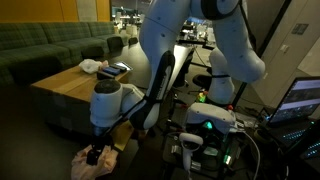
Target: Place the turnip plushie on the table, then the duster on the box, then the left duster on the table, then the blue sponge on the box, then the white towel on the table, then the white cloth on the box, then the small brown object on the table, then the duster on the box, then the moose on the table, and finally, the peach shirt on the box
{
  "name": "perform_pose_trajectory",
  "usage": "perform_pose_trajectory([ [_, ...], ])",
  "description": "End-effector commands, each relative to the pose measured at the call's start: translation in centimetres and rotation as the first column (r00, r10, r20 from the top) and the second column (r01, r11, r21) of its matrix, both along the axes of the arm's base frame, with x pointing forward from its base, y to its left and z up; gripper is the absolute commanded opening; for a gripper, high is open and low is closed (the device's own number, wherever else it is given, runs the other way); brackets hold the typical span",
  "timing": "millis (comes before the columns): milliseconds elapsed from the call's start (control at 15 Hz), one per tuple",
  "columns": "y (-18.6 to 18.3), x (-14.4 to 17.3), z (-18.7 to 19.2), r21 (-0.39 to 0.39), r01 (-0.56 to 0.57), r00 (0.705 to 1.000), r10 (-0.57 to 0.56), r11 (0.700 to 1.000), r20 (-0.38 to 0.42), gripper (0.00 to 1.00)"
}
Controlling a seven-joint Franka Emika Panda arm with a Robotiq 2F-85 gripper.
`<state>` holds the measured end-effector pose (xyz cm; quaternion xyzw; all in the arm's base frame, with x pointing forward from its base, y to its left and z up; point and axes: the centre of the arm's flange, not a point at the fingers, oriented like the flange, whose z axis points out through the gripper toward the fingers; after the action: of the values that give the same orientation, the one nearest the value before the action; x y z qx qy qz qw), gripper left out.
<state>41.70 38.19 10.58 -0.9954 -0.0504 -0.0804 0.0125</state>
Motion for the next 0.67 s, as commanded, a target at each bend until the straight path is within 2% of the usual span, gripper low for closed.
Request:
perform_pose_trajectory([
  [0,1.9,1.1,-1.6,0.030,-0.041,0.999,0.041,0.999,0.012,1.00],
  [600,4.5,2.0,-2.3,0.102,-0.183,0.983,0.184,0.978,0.001,1.00],
])
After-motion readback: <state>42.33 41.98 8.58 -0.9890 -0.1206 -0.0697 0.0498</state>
